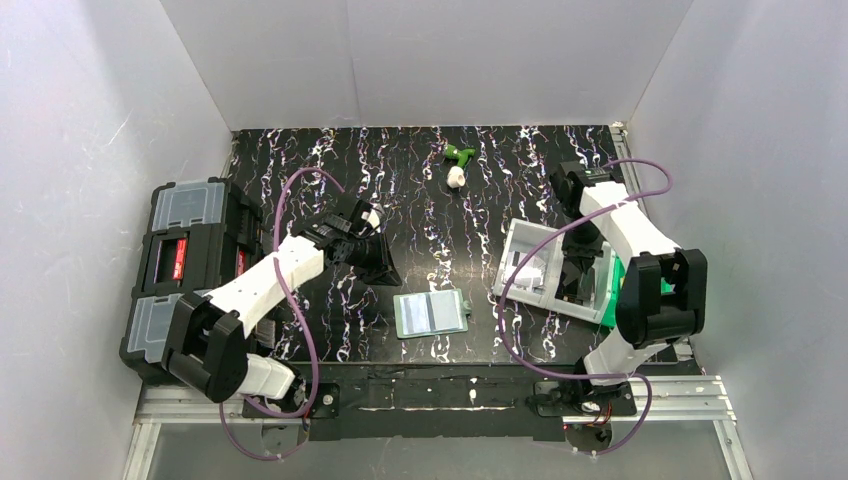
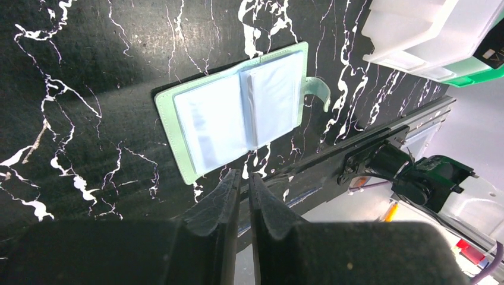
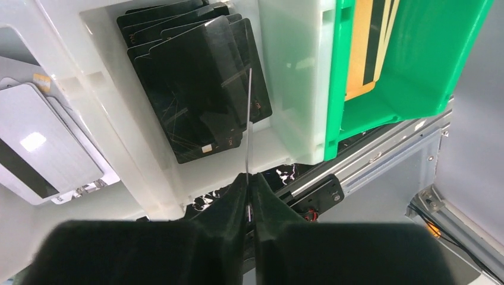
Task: Take the credit cards out of the card holder
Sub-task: Place the credit card in the storage box, then remove the credit card from the card holder.
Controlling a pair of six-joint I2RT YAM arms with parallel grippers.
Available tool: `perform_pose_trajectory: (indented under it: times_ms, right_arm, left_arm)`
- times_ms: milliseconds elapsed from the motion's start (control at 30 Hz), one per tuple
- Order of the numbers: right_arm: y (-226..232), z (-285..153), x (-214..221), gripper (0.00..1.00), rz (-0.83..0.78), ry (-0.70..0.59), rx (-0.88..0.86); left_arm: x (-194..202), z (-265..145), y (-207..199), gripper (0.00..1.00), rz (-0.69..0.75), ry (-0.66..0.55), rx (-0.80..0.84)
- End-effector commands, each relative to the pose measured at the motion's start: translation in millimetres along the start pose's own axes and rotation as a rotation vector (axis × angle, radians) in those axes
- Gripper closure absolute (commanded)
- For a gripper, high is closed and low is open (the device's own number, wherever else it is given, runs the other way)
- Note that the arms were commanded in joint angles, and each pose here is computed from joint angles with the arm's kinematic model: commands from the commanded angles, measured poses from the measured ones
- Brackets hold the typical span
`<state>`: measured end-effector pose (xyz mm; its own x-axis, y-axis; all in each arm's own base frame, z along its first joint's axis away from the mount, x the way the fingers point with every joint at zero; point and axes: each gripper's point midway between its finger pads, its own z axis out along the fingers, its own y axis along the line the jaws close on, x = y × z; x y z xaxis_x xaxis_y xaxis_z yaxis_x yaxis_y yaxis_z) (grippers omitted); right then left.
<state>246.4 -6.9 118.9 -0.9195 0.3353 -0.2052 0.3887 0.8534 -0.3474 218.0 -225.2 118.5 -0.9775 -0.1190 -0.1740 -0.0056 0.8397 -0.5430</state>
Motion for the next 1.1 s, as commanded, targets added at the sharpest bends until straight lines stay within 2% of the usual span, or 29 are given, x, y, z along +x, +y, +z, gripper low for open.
perform_pose_trajectory:
  times_ms: [0,167,300,533,767,900,1067]
  right_arm:
    - [3.3,-1.0,-9.6,0.75,-0.007,-0.011,-0.003]
    - [17.7,-13.1,-12.0,0.33,0.002,-0.026,-0.109]
    - [27.5,-31.4,-13.0,0.21,-0.002,-0.058,-0.18]
    - [84.6,-79.6,4.6,0.17,-0.06,-0.1,-0.433]
    - [179.6,-127.9,73.4,0.17,-0.269,-0.083,-0.649]
    - [228.0,-132.4,119.0,0.18,-0.398,-0.04,-0.673]
    - [277.0,-129.5,161.3,0.14,-0.534,-0.038,-0.639]
  left_arm:
    - [3.6,-15.9,-6.6,0.89,0.033,-0.013,0.023]
    - [6.4,-15.3,-3.6,0.85,0.027,-0.011,0.017]
    - [7.8,-13.6,0.5,0.81,0.023,-0.011,0.004]
    - [10.2,-9.0,7.1,0.78,0.003,-0.002,-0.019]
    - [14.6,-9.1,41.0,0.78,-0.09,-0.031,-0.127]
    - [13.6,-22.0,72.9,0.77,-0.202,-0.078,-0.192]
    - [12.3,-43.4,96.5,0.76,-0.273,-0.152,-0.252]
